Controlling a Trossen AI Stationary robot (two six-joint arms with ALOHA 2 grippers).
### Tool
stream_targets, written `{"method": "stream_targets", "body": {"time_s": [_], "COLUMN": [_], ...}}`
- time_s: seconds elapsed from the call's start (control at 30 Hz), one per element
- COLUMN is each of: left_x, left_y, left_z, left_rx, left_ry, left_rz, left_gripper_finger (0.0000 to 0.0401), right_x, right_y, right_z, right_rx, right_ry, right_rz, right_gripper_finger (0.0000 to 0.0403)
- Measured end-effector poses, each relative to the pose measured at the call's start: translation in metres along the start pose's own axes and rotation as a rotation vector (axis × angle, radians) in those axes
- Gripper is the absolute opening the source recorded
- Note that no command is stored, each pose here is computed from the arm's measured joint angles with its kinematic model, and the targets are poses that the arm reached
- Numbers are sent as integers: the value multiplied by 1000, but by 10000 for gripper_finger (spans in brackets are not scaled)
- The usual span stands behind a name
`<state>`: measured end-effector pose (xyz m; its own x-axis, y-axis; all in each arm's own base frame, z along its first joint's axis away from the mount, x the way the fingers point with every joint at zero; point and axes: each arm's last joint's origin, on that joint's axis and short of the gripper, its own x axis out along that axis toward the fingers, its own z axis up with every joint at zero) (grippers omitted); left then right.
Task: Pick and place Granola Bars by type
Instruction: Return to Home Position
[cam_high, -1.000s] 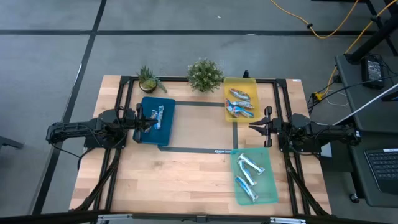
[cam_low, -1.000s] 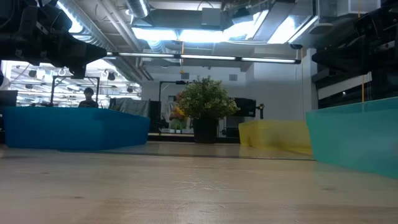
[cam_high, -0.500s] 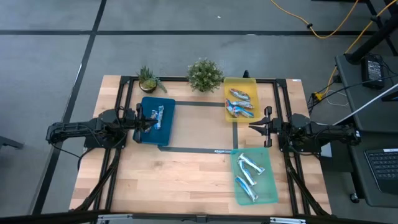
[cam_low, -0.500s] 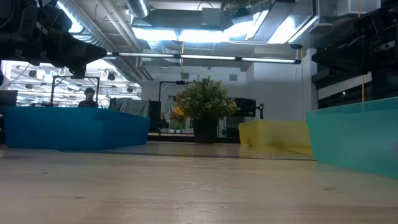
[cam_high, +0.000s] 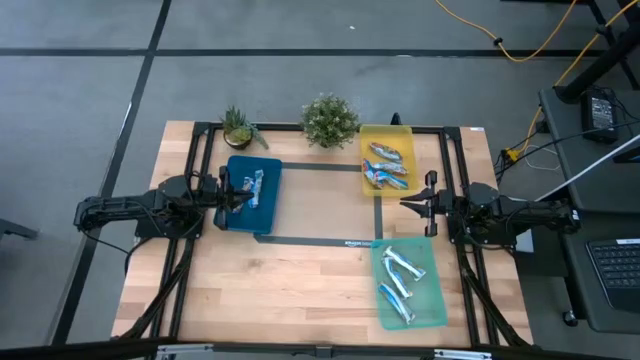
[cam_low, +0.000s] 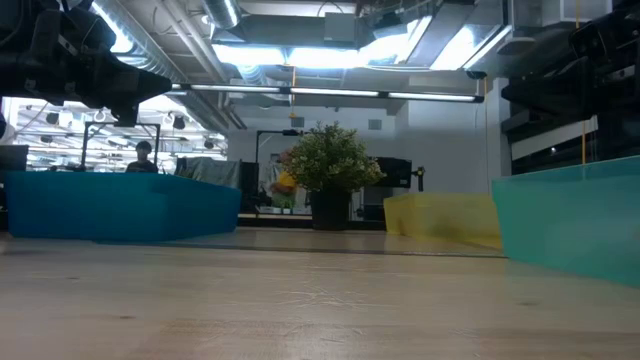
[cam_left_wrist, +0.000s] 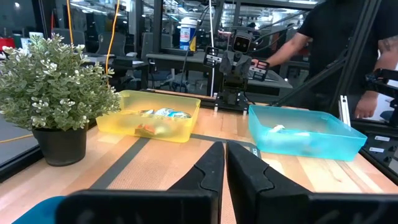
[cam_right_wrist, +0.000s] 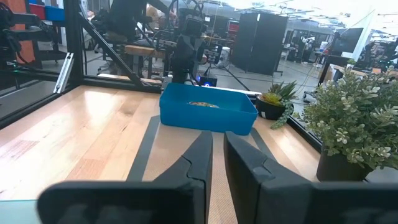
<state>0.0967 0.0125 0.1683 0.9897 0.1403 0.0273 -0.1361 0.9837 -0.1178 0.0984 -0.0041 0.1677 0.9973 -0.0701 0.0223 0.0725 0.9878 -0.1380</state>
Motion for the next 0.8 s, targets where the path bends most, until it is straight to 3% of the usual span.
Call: {"method": "stream_targets", "body": {"time_s": [0.8], "left_x": [0], "left_y": [0], "left_z": [0], "left_rx": [0], "left_ry": [0], "left_rz": [0], "left_gripper_finger": [13], "right_x": [0], "right_y": [0], "right_z": [0], "right_rx": [0], "right_ry": [-1], "right_rz": [0], "right_gripper_finger": [46]}}
